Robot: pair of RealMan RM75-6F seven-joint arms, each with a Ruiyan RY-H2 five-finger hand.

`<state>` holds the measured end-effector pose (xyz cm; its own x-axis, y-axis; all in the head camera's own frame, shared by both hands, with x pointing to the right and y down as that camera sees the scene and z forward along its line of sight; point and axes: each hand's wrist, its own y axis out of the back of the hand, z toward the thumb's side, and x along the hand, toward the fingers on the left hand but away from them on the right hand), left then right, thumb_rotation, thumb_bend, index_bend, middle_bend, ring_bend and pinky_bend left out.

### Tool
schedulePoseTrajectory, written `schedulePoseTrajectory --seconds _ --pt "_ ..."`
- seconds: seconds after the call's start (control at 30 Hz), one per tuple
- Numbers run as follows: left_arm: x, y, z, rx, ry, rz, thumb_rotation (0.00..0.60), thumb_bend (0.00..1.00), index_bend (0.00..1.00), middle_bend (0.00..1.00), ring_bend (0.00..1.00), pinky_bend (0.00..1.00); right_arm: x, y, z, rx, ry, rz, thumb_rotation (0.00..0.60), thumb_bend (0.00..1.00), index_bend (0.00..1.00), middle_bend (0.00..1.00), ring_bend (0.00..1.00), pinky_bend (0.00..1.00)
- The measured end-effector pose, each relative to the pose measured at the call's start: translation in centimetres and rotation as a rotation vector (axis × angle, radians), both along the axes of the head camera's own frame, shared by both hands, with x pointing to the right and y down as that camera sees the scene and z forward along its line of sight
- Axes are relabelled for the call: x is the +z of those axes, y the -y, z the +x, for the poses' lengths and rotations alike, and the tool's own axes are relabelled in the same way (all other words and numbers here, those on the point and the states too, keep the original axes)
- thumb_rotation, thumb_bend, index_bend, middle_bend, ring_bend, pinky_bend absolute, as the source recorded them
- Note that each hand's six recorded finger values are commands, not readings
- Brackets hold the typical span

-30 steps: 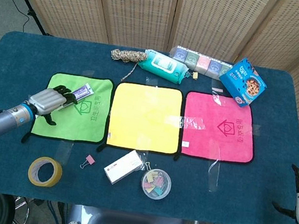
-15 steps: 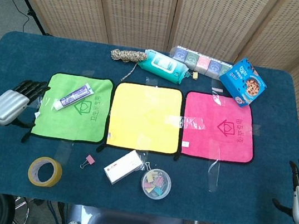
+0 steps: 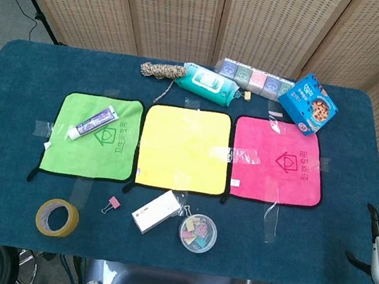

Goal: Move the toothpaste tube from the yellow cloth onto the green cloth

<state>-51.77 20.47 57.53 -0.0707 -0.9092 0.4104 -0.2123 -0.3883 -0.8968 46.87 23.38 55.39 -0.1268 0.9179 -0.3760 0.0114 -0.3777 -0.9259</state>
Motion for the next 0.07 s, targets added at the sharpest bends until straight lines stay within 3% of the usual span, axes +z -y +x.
schedulePoseTrajectory --seconds 0.07 --pt "0.14 -0.26 -0.03 -0.003 0.017 -0.010 0.600 0.00 0.00 0.00 0.00 0.00 0.00 -0.07 0.04 0.001 0.000 -0.003 0.600 0.00 0.00 0.00 0.00 0.00"
